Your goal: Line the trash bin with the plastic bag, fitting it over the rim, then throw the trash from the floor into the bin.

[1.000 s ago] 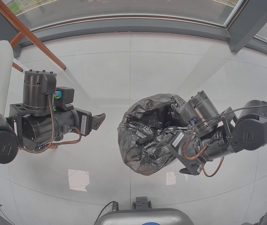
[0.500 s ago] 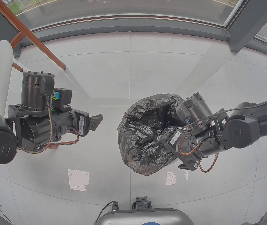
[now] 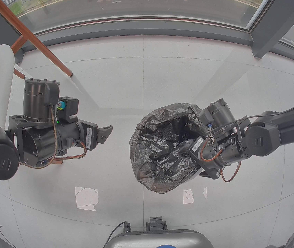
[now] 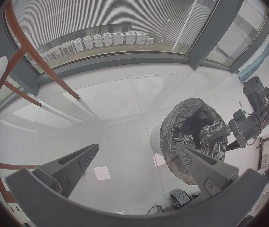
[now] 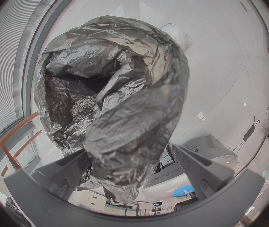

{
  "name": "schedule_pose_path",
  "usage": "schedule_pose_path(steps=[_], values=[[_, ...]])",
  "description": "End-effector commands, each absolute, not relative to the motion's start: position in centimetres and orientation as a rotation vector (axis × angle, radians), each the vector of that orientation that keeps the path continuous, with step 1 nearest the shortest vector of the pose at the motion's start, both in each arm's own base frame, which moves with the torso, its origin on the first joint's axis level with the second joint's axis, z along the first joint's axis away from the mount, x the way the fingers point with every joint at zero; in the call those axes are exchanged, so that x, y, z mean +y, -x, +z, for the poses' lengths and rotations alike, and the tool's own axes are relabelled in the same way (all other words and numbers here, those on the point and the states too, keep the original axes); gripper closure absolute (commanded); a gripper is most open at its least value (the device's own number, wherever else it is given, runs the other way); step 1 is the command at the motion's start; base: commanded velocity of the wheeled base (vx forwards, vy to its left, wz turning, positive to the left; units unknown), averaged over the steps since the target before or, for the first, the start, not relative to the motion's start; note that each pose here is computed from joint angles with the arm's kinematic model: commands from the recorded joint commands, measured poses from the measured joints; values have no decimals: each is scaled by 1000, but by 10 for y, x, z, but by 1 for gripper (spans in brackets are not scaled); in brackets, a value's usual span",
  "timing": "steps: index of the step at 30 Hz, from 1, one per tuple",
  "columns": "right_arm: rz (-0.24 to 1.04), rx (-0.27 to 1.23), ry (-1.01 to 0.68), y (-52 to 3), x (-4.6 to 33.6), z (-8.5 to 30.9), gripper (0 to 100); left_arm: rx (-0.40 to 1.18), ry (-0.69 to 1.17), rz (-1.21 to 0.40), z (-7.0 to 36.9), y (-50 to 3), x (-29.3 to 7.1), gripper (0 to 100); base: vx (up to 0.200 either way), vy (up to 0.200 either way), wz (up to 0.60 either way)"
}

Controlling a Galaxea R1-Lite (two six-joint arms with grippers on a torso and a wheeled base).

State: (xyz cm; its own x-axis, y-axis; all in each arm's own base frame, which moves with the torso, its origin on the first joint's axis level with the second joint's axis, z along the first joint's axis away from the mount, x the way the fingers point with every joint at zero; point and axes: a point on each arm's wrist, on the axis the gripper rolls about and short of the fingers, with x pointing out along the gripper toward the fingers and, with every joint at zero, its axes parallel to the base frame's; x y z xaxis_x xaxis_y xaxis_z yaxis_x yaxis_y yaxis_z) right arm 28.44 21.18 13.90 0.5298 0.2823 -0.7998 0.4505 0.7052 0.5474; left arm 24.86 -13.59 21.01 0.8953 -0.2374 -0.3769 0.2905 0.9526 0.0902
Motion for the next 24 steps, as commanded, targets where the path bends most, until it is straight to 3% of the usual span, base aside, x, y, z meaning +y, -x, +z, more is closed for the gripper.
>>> schedule_pose_path(steps=[1, 15, 24], values=[[-113, 1033, -823, -287, 212, 138, 100, 373, -145, -262, 210, -252, -133, 0, 0, 0, 0], [-29, 1011, -754, -278, 209, 158, 100, 367, -146, -259, 211, -253, -133, 0, 0, 0, 0], [-68, 1122, -654, -254, 197, 159, 100, 362, -144, -260, 213, -253, -133, 0, 0, 0, 0]])
